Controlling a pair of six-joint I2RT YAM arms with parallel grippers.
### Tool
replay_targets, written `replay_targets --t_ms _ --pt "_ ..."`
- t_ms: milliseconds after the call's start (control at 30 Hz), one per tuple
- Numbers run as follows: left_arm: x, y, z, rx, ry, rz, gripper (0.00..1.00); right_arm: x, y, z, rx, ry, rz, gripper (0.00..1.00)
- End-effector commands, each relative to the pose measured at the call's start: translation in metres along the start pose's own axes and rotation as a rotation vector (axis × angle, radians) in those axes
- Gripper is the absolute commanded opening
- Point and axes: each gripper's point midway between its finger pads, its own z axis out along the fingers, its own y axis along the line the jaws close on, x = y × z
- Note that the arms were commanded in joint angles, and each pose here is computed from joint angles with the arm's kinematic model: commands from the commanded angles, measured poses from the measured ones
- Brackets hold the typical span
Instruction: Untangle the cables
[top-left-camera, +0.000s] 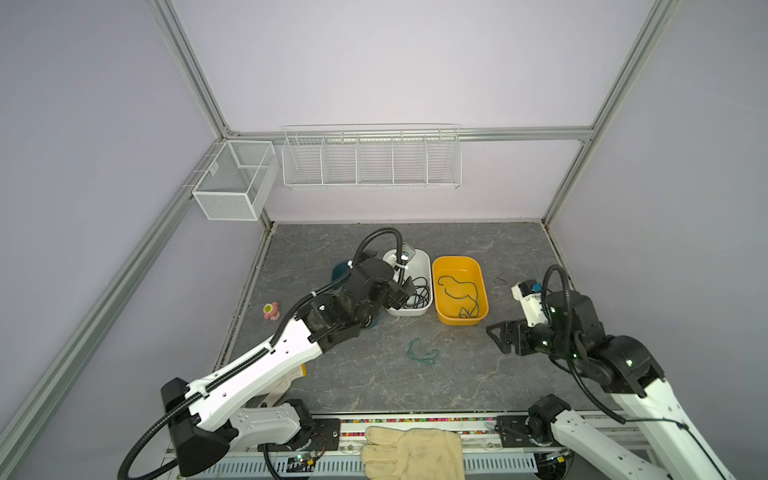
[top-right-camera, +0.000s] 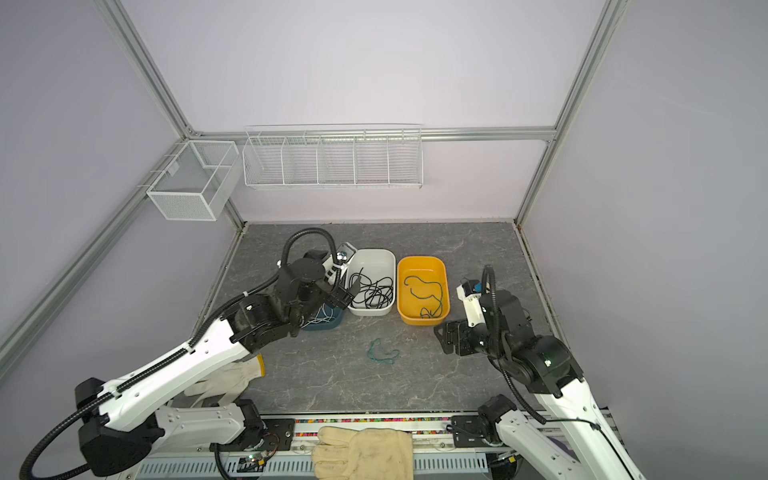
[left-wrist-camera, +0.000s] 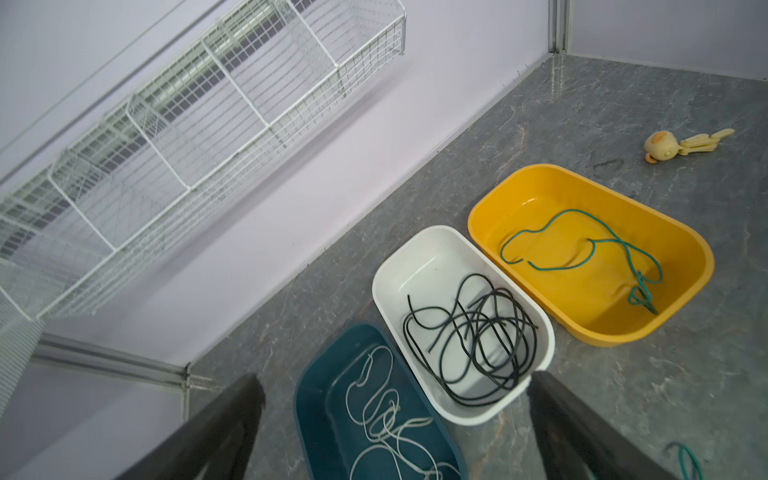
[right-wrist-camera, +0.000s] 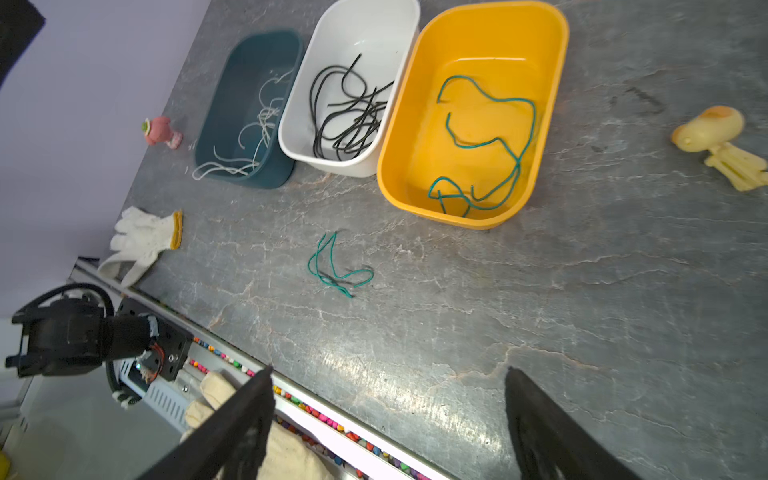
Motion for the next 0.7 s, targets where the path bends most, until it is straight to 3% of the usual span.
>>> replay_targets --t_ms 0,233,367,467,600,667 --pt "0.013 0.018 -0.027 -0.035 -0.034 -0.196 0.99 -0.008 0.019 0.014 -0.037 0.004 -0.047 0.89" --pt "0.067 0.042 -0.065 -0.113 -0.065 -0.369 0.99 0.016 0.057 0.073 -0.036 0.157 -0.207 0.95" --pt "0.093 0.045 -0.071 -0.144 -0.069 -0.413 0.99 0.027 0.078 0.102 -0.042 0.207 -0.283 0.99" --pt "0.109 0.045 -0.071 -0.160 -0.075 -0.427 0.99 0.032 0.088 0.123 -0.028 0.231 -0.326 0.92" --pt "0.124 0.046 -0.072 -0.182 -0.078 -0.439 0.99 0.040 0.089 0.152 0.011 0.271 -0.353 0.73" --pt "0.127 0.046 -0.072 -0.185 -0.085 -0.448 0.99 0.045 0.087 0.167 0.032 0.297 -0.359 0.71"
